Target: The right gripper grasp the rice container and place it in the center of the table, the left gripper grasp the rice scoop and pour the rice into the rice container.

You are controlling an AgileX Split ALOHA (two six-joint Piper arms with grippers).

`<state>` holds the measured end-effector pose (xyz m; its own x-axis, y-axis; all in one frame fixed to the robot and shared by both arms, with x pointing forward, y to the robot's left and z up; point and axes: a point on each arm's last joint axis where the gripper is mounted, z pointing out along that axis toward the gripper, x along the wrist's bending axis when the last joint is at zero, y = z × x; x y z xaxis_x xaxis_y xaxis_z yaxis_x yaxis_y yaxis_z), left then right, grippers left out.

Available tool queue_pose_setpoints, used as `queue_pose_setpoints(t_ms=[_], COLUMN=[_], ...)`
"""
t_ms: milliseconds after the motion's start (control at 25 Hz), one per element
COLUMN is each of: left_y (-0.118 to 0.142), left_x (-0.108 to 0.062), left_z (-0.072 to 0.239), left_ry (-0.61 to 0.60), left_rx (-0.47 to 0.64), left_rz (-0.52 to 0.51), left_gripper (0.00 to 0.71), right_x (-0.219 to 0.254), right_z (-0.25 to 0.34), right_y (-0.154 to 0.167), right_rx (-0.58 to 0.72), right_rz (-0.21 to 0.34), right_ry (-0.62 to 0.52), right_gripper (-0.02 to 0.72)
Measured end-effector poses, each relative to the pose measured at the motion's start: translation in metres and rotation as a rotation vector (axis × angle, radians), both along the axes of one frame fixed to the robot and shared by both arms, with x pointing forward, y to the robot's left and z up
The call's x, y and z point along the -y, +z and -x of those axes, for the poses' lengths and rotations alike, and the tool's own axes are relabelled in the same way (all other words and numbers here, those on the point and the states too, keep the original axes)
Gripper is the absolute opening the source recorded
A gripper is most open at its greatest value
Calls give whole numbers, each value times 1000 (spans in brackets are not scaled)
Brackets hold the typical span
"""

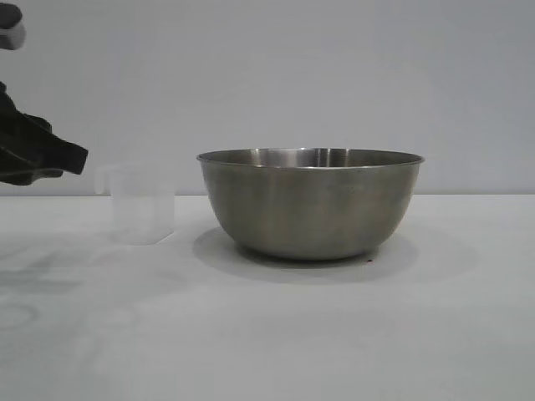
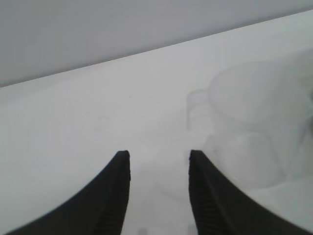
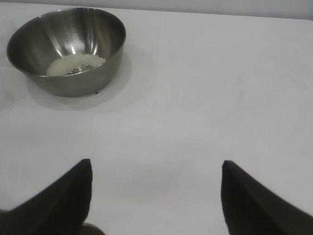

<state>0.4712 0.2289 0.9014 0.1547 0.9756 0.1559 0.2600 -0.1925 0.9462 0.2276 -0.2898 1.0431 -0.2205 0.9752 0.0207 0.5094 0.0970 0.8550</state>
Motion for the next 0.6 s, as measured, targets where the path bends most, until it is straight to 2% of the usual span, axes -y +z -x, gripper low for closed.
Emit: queue_pose_setpoints(t_ms=[200, 600], left_y=[15, 64], left_x=[-1, -5], left_z=[11, 35], left_ry=[-17, -74], left_rx=[-54, -35], left_rz=[42, 129], left_gripper=[229, 229], right_x=[0, 0], right_z=[0, 0], right_y=[0, 0], right_rx=[0, 0], right_rz=[0, 0], right_ry=[0, 0], right_gripper=[481, 481])
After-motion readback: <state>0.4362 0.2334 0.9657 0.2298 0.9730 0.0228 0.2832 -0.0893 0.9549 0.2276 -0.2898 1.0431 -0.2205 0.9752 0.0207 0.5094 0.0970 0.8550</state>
